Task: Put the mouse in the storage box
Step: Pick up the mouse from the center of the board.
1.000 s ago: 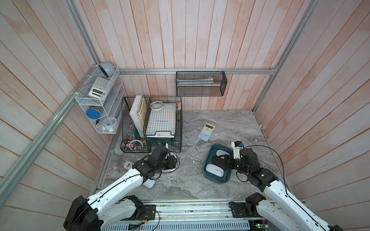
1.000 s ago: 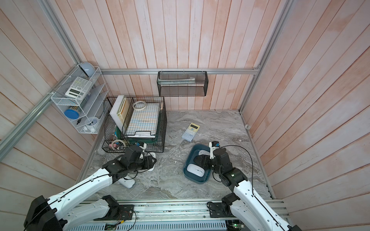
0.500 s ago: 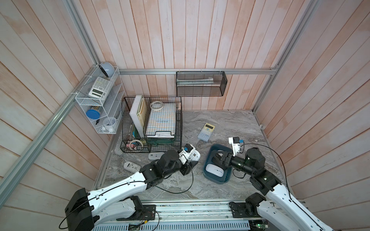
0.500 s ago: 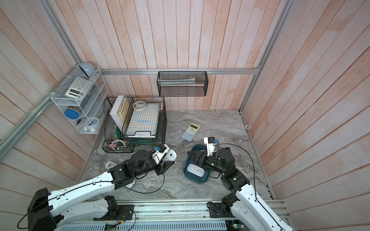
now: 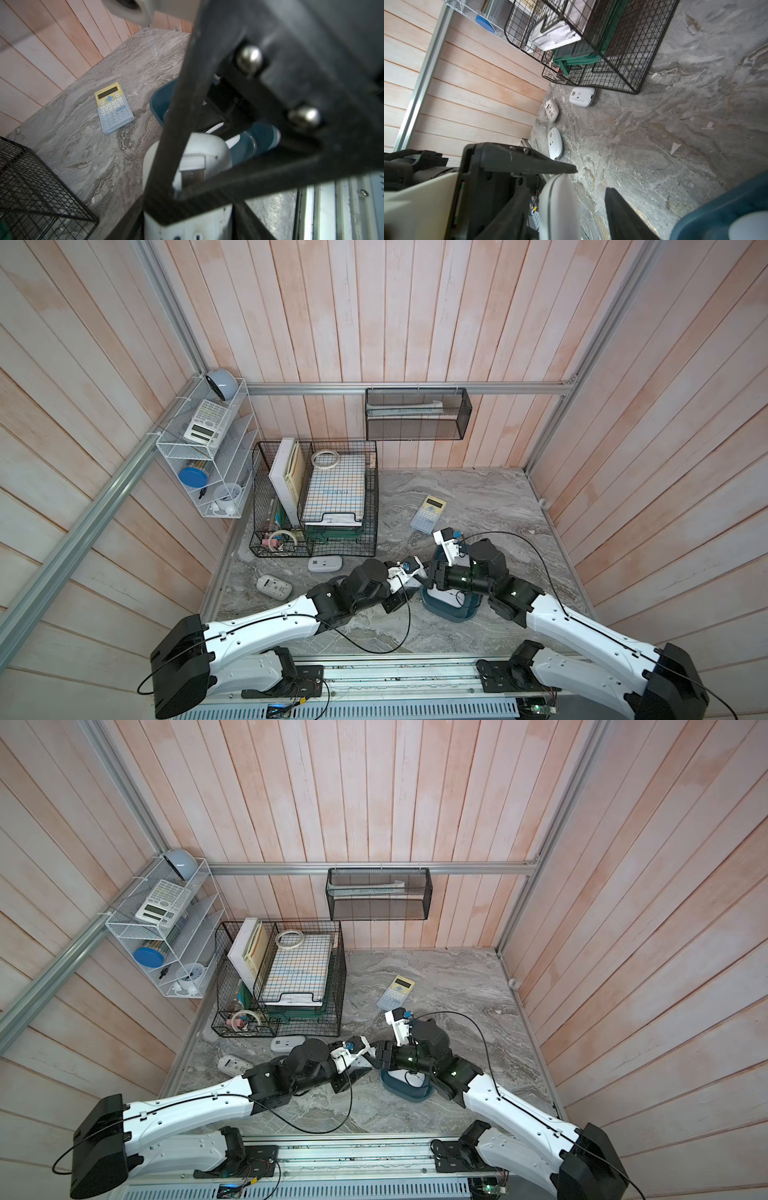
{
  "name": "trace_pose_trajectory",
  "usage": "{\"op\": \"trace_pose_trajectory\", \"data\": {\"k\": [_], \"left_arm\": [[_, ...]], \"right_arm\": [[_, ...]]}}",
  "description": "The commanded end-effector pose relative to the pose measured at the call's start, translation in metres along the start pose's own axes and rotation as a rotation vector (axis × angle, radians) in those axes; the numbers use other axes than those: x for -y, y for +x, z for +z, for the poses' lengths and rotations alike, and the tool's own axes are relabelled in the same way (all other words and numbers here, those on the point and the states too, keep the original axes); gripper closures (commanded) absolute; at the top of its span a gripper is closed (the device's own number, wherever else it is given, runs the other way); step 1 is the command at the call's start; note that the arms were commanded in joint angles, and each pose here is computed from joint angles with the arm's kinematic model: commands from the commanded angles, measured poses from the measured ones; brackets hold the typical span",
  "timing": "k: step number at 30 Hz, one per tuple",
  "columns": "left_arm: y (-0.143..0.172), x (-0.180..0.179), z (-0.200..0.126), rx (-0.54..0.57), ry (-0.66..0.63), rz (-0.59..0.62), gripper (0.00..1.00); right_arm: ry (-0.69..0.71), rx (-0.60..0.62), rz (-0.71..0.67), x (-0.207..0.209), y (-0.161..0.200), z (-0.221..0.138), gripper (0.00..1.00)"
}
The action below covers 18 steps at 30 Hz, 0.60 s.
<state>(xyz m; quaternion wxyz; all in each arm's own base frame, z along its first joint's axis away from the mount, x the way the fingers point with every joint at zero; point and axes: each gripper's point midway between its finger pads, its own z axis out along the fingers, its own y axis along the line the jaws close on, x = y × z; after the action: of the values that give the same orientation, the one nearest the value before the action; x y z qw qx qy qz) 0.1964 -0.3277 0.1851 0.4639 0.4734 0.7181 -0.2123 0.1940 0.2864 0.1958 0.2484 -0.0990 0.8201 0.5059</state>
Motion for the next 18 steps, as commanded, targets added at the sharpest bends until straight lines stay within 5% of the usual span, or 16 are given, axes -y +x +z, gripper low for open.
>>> {"op": "trace_pose_trajectory", "data": {"k": [1, 9, 16, 18], "left_arm": [[-0.016, -0.005, -0.006, 0.056, -0.032, 0.013, 0.51], [-0.012, -0.003, -0.007, 0.049, -0.022, 0.009, 0.48], [-0.011, -0.013, -0.017, 0.077, -0.082, -0.049, 0.01], [-0.01, -0.016, -0.021, 0.085, -0.097, -0.067, 0.0]], "right_arm": [[-0.048, -0.001, -0.035, -0.02, -0.004, 0.009, 0.42], [-0.038, -0.034, -0.045, -0.02, 0.002, 0.022, 0.63], [0.027, 0.021, -0.063, -0.012, -0.01, 0.017, 0.77], [0.055, 0.03, -0.063, -0.005, -0.014, 0.013, 0.77]]}}
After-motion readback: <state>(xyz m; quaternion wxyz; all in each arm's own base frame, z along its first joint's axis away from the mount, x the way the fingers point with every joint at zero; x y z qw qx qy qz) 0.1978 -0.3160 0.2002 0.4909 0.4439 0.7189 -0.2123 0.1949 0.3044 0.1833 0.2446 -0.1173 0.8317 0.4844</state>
